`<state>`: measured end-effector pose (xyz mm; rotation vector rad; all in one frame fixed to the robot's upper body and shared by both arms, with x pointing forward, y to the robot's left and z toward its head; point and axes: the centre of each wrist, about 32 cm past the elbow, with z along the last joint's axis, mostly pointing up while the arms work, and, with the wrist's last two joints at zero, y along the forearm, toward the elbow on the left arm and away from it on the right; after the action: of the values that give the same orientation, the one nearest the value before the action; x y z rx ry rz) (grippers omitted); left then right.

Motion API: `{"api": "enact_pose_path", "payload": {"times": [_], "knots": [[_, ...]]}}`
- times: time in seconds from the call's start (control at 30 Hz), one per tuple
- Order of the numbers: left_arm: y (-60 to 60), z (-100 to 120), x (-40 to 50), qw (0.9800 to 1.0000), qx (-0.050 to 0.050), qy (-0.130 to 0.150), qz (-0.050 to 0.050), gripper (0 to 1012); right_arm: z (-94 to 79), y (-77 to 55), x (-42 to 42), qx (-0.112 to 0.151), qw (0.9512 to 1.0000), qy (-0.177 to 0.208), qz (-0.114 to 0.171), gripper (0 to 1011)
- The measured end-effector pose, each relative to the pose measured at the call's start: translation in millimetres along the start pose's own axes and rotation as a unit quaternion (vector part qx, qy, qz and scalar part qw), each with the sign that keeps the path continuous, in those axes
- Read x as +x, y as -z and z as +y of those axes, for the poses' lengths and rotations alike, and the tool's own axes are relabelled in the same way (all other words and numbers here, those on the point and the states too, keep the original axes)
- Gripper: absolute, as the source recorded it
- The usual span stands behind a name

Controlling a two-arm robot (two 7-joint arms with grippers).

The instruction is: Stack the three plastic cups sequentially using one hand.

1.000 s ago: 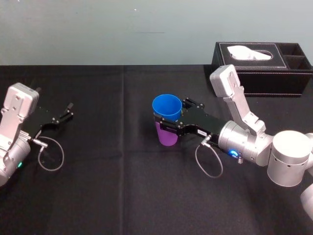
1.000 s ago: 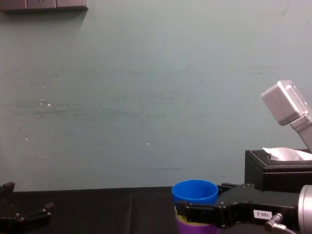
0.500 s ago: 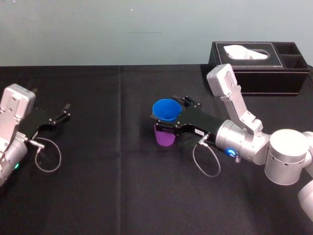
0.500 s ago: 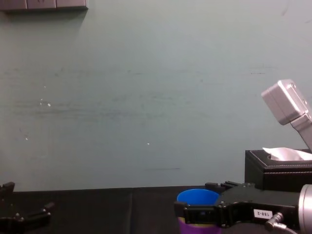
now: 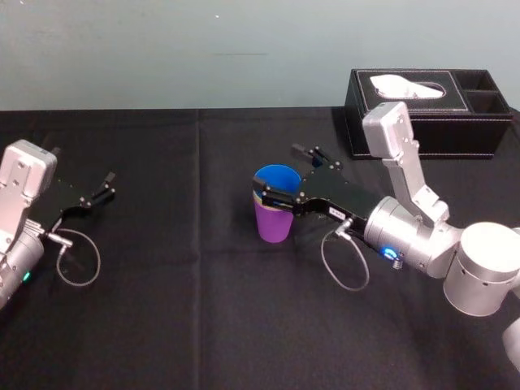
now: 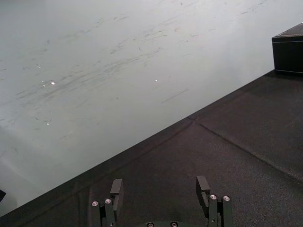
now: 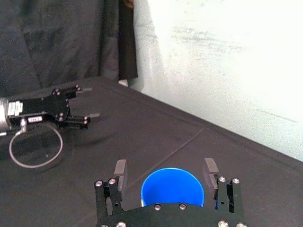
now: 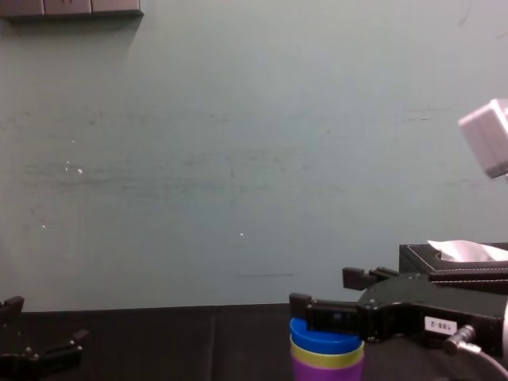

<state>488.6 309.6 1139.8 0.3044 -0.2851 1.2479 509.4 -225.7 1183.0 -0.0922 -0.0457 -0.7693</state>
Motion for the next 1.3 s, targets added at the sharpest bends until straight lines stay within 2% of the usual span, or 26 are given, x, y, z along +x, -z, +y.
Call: {"api": "enact_pose_path", "payload": {"times": [0.4,0.57,0.77,0.83,0.93,0.97,1.2,1.3], "knots": [[0.0,0.0,0.0,1.0000,0.000,0.000,0.000,1011,-15.9,6.5,-5.7,0.034,0.9980,0.051,0.012,1003],[0.0,0.0,0.0,1.0000,0.000,0.000,0.000,1011,-20.4,9.8,-7.4,0.043,0.9959,0.078,0.011,1003],[0.0,0.0,0.0,1.0000,0.000,0.000,0.000,1011,-24.6,15.2,-11.9,0.044,0.9907,0.129,0.005,1003],[0.0,0.0,0.0,1.0000,0.000,0.000,0.000,1011,-25.0,16.7,-14.6,0.041,0.9880,0.149,0.001,1003],[0.0,0.0,0.0,1.0000,0.000,0.000,0.000,1011,-24.1,19.5,-21.1,0.037,0.9810,0.190,-0.011,1003],[0.0,0.0,0.0,1.0000,0.000,0.000,0.000,1011,-24.1,19.5,-21.1,0.037,0.9810,0.190,-0.011,1003],[0.0,0.0,0.0,1.0000,0.000,0.000,0.000,1011,-17.9,20.5,-34.0,0.024,0.9657,0.258,-0.019,1003],[0.0,0.0,0.0,1.0000,0.000,0.000,0.000,1011,-14.6,19.8,-37.6,0.014,0.9612,0.275,-0.019,1003]]}}
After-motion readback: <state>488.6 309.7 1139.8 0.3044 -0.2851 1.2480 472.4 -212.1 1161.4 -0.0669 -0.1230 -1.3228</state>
